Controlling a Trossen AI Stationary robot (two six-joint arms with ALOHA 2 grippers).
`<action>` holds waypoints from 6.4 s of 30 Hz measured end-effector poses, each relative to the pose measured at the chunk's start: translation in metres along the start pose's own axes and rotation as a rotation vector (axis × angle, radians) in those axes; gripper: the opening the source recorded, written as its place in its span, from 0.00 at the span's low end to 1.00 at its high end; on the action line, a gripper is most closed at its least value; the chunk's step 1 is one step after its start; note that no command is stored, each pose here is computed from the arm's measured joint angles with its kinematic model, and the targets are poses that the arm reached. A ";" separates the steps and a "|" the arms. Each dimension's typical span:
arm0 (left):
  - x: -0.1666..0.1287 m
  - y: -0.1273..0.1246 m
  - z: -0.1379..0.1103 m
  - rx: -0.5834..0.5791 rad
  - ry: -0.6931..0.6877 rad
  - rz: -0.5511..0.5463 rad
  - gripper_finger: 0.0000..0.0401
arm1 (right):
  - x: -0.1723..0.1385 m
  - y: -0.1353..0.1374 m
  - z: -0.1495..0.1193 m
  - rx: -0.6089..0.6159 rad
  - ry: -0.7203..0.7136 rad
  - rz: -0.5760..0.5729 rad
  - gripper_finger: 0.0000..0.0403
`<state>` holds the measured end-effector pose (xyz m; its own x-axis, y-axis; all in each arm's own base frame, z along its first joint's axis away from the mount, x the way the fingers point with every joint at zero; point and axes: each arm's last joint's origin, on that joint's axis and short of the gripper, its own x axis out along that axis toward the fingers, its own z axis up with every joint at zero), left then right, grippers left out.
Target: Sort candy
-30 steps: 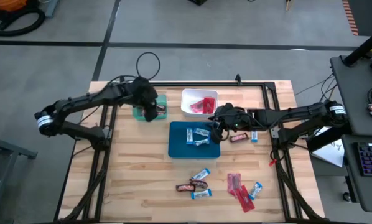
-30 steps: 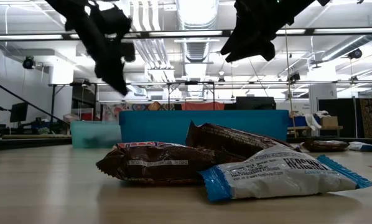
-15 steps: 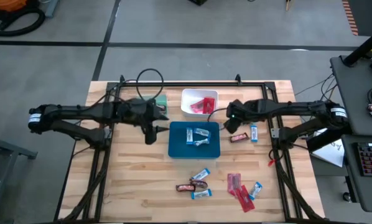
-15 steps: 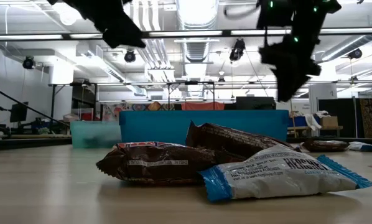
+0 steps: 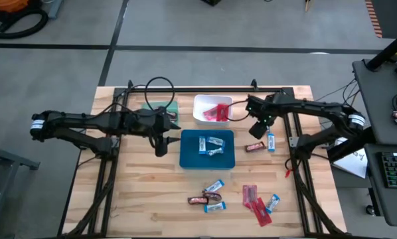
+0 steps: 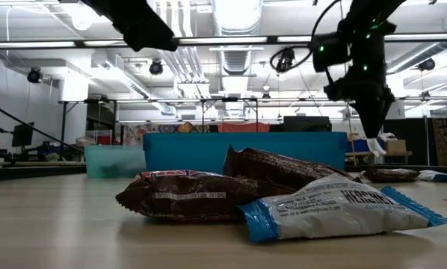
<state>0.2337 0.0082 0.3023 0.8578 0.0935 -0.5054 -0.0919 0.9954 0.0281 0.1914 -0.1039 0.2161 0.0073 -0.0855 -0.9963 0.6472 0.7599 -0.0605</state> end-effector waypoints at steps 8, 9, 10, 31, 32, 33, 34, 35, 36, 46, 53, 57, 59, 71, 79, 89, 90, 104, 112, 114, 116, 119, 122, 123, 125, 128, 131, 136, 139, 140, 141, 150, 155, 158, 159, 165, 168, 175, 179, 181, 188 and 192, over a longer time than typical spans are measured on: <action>0.000 0.000 0.000 0.007 -0.001 0.000 0.49 | 0.035 0.007 0.016 -0.422 0.136 -0.009 0.40; 0.000 0.000 0.000 0.007 -0.001 0.000 0.49 | 0.040 0.007 0.017 -0.440 0.154 -0.023 0.40; 0.000 0.000 0.000 0.007 -0.001 0.000 0.49 | 0.044 0.007 0.019 -0.454 0.174 -0.040 0.40; 0.001 0.000 -0.001 0.027 0.006 0.000 0.49 | 0.091 0.011 0.030 -0.508 0.338 -0.082 0.20; 0.001 0.000 0.000 0.029 0.006 0.000 0.49 | 0.090 0.011 0.030 -0.507 0.331 -0.083 0.16; 0.001 0.000 0.000 0.032 0.006 0.000 0.49 | 0.089 0.011 0.030 -0.505 0.325 -0.084 0.12; 0.001 0.000 -0.001 0.034 0.006 0.000 0.49 | 0.087 0.011 0.029 -0.501 0.315 -0.084 0.08; 0.002 0.000 -0.001 0.037 0.006 0.000 0.49 | 0.085 0.011 0.030 -0.496 0.304 -0.083 0.06; 0.002 0.000 -0.001 0.038 0.006 0.000 0.49 | 0.084 0.011 0.030 -0.488 0.291 -0.081 0.05; 0.009 -0.001 -0.003 0.018 0.026 -0.001 0.49 | 0.037 0.008 0.017 -0.348 0.135 -0.086 0.07; 0.023 -0.002 -0.007 0.005 0.074 -0.001 0.49 | -0.013 0.020 -0.004 -0.263 -0.149 -0.008 0.07; 0.028 -0.002 -0.008 0.002 0.078 -0.001 0.49 | -0.038 0.037 -0.010 -0.260 -0.372 0.106 0.07; 0.029 -0.002 -0.007 0.001 0.072 -0.001 0.49 | -0.049 0.049 -0.010 -0.271 -0.496 0.165 0.07; 0.029 -0.002 -0.007 0.001 0.068 -0.004 0.49 | -0.053 0.133 0.003 -0.499 -0.808 0.416 0.07; 0.029 -0.003 -0.007 0.001 0.070 -0.005 0.49 | -0.006 0.151 0.018 -0.466 -0.631 0.357 0.07; 0.029 -0.003 -0.007 -0.003 0.071 -0.005 0.49 | 0.006 0.160 0.036 -0.404 -0.515 0.117 0.07; 0.029 -0.003 -0.007 -0.003 0.071 -0.005 0.49 | 0.007 0.162 0.038 -0.404 -0.504 0.101 0.07; 0.028 -0.004 -0.008 -0.001 0.077 -0.008 0.49 | 0.011 0.182 0.061 -0.362 -0.452 0.079 0.34; 0.028 -0.005 -0.009 -0.003 0.084 -0.011 0.49 | -0.005 0.178 0.058 -0.357 -0.477 0.093 0.38; 0.028 -0.006 -0.009 -0.015 0.092 -0.015 0.49 | -0.011 0.175 0.054 -0.351 -0.474 0.095 0.37; 0.028 -0.009 -0.010 -0.020 0.099 -0.024 0.49 | -0.017 0.174 0.050 -0.356 -0.477 0.101 0.36; 0.027 -0.016 -0.011 -0.015 0.100 -0.047 0.49 | -0.027 0.176 0.040 -0.380 -0.483 0.133 0.35; 0.026 -0.026 -0.011 -0.002 0.101 -0.079 0.49 | -0.036 0.182 0.030 -0.411 -0.499 0.158 0.34; 0.025 -0.029 -0.012 0.005 0.101 -0.090 0.49 | -0.038 0.184 0.026 -0.423 -0.504 0.165 0.35; 0.024 -0.037 -0.012 0.022 0.099 -0.117 0.49 | -0.043 0.189 0.018 -0.449 -0.515 0.181 0.35; 0.024 -0.051 -0.013 0.050 0.090 -0.161 0.49 | -0.049 0.198 0.005 -0.484 -0.527 0.207 0.36; 0.029 -0.067 -0.013 0.078 0.069 -0.209 0.49 | -0.054 0.207 -0.009 -0.521 -0.533 0.232 0.36; 0.041 -0.093 -0.019 0.120 0.052 -0.248 0.49 | -0.061 0.220 -0.031 -0.554 -0.536 0.279 0.36; 0.049 -0.106 -0.024 0.151 0.057 -0.228 0.49 | -0.065 0.226 -0.044 -0.574 -0.538 0.306 0.37; 0.052 -0.110 -0.026 0.160 0.061 -0.225 0.49 | -0.067 0.228 -0.048 -0.579 -0.540 0.316 0.37; 0.054 -0.113 -0.028 0.167 0.062 -0.227 0.49 | -0.068 0.229 -0.052 -0.582 -0.541 0.325 0.38; 0.075 -0.145 -0.040 0.191 0.017 -0.290 0.48 | -0.083 0.235 -0.079 -0.595 -0.554 0.400 0.39; 0.091 -0.158 -0.047 0.187 -0.017 -0.311 0.45 | -0.084 0.237 -0.086 -0.599 -0.555 0.411 0.39; 0.100 -0.165 -0.052 0.182 -0.037 -0.323 0.43 | -0.085 0.238 -0.089 -0.594 -0.550 0.418 0.39; 0.103 -0.168 -0.054 0.181 -0.041 -0.326 0.43 | -0.085 0.239 -0.089 -0.593 -0.548 0.420 0.39; 0.117 -0.176 -0.064 0.134 -0.048 -0.336 0.42 | -0.085 0.240 -0.093 -0.585 -0.543 0.431 0.39; 0.122 -0.177 -0.068 0.116 -0.047 -0.336 0.43 | -0.085 0.241 -0.094 -0.568 -0.540 0.437 0.39; 0.134 -0.181 -0.076 0.100 -0.061 -0.339 0.48 | -0.085 0.243 -0.099 -0.573 -0.535 0.448 0.39; 0.137 -0.182 -0.079 0.093 -0.055 -0.336 0.52 | -0.085 0.244 -0.103 -0.547 -0.535 0.449 0.39; 0.139 -0.183 -0.081 0.092 -0.057 -0.336 0.53 | -0.085 0.245 -0.105 -0.534 -0.543 0.443 0.39; 0.151 -0.187 -0.090 0.080 -0.084 -0.342 0.54 | -0.083 0.246 -0.111 -0.501 -0.544 0.439 0.39; 0.155 -0.186 -0.093 0.059 -0.074 -0.326 0.54 | -0.080 0.246 -0.112 -0.500 -0.538 0.433 0.39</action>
<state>0.3365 -0.1644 0.1385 0.8720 -0.2308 -0.4317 0.2209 0.9725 -0.0737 0.2641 0.1621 0.2742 0.6196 0.0794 -0.7809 0.0923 0.9806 0.1730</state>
